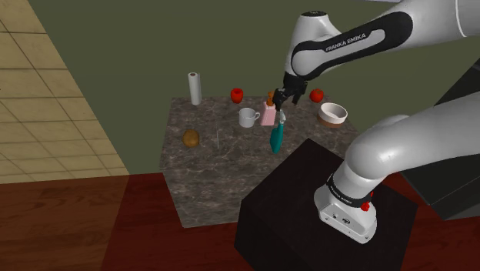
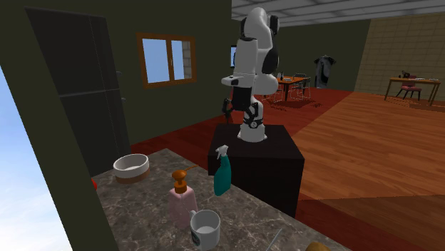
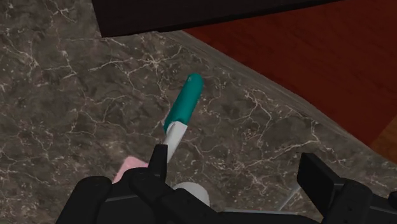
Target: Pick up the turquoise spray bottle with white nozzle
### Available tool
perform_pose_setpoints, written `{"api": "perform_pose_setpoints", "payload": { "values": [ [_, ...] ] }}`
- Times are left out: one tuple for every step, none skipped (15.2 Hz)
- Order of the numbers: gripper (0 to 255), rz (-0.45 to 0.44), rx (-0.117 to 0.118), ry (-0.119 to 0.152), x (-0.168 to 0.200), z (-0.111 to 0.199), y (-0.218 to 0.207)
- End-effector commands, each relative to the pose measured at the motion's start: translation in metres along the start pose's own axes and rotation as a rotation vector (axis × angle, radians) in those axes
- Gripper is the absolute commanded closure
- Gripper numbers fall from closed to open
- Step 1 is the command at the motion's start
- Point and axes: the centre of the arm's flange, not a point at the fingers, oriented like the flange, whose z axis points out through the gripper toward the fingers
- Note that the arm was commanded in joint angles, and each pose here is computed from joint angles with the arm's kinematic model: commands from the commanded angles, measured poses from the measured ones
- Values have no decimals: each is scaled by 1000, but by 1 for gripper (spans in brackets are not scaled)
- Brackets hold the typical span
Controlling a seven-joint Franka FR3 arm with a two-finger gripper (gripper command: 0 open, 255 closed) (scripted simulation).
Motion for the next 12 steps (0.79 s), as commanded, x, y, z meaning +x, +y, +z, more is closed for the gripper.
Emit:
{"api": "perform_pose_setpoints", "payload": {
  "values": [
    [0, 28, -9, 6, 5, 24, 9],
    [0, 42, -14, 7, 6, 36, 14],
    [0, 56, -18, 8, 7, 48, 18],
    [0, 70, -23, 10, 8, 60, 23],
    [0, 83, -28, 11, 9, 72, 28],
    [0, 97, -32, 13, 10, 84, 33],
    [0, 108, -36, 14, 10, 93, 37],
    [0, 108, -36, 14, 10, 99, 37],
    [0, 108, -36, 14, 10, 104, 36],
    [0, 108, -36, 14, 9, 109, 36],
    [0, 108, -36, 14, 9, 114, 36],
    [0, 108, -36, 14, 9, 120, 35]
  ]
}}
